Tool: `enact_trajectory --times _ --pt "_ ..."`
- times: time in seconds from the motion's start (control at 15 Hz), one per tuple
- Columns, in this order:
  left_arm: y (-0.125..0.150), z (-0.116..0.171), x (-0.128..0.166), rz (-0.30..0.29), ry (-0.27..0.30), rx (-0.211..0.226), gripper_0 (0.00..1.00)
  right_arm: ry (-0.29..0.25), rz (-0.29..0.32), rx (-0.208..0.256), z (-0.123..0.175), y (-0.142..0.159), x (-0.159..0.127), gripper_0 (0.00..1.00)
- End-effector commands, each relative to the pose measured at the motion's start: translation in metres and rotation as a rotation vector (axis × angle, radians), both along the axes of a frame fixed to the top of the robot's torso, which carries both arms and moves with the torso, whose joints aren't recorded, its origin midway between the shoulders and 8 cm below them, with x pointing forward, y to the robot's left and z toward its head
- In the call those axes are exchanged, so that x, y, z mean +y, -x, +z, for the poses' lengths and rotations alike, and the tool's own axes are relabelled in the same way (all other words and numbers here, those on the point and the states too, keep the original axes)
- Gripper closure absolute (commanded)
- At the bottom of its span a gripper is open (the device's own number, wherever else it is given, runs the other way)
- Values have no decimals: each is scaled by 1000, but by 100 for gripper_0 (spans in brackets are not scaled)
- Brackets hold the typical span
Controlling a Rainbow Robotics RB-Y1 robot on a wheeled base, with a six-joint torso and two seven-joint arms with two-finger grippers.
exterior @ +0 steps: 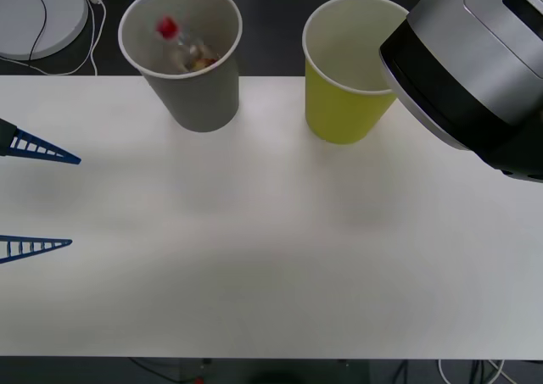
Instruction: Put the can into the green bin and the plastic bottle into the gray bin
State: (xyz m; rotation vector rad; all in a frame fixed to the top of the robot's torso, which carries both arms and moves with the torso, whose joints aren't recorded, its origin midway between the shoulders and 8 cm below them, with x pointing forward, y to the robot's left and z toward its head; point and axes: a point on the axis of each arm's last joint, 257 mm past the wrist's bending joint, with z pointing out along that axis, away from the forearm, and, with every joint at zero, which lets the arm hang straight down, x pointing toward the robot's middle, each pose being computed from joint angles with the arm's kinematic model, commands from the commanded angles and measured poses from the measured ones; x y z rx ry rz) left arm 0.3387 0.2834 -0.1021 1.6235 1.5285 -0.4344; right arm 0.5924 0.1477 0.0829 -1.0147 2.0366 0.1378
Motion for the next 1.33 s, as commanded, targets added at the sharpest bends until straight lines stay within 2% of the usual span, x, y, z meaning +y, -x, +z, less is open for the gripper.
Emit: enact_trajectory --times 0.07,0.73,0.87,1.13,1.33 --pt "0 0 0 0 0 0 0 -1 1 -1 0 0 0 0" --pt "0 0 0 0 0 0 0 -1 4 -4 -2 -2 -1 0" --pt "0 0 0 0 0 0 0 -16 17 8 -3 -4 -5 0" --pt "0 0 0 0 0 0 0 -49 69 26 1 -10 -28 0" --pt "0 0 0 0 0 0 0 -41 95 9 4 -12 -53 0"
